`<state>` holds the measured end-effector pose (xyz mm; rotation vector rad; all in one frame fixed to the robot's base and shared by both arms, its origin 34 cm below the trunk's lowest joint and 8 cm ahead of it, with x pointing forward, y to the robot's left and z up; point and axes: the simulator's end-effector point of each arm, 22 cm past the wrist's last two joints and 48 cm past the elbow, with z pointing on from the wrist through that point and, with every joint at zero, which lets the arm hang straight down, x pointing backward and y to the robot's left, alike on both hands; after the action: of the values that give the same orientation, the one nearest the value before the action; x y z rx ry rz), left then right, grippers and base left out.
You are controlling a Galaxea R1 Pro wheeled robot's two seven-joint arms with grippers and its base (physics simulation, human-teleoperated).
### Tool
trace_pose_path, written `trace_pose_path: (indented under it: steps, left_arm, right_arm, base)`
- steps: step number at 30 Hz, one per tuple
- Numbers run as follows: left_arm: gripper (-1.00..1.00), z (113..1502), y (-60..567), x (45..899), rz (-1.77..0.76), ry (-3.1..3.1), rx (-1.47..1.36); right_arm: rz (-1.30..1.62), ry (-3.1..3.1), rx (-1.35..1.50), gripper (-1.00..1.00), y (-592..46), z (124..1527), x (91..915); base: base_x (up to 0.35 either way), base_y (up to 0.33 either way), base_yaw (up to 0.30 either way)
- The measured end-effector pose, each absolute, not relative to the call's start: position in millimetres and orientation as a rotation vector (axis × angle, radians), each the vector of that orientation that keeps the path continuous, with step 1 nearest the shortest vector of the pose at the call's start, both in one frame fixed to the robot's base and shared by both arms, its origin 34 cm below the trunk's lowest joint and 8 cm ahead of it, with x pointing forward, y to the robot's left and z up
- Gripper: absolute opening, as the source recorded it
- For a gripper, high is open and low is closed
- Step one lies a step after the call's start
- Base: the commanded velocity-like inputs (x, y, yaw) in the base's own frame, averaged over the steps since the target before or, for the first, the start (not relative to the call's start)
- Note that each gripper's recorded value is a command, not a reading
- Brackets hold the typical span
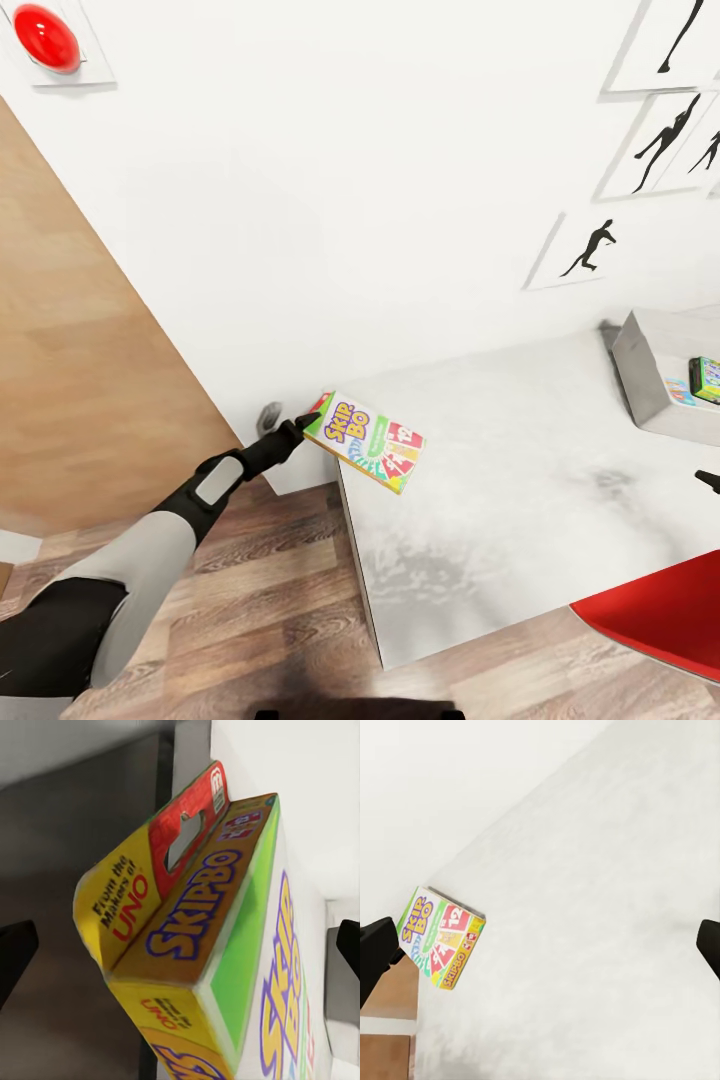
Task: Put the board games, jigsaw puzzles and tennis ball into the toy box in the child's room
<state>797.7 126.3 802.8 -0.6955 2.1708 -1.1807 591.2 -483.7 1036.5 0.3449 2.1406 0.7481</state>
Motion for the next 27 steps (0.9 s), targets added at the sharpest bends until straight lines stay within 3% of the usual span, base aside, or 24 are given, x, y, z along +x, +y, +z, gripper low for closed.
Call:
trace_pose_path:
  steps: [27]
  left_arm:
    - [1.00,802.0,132.4,798.5,-1.169,2.171,-0.696]
  right_arm:
    - [0.745,2.138,0.346,1.00,-484.9,1037.4,591.1]
  base:
    - [0.000,0.000,-0.011]
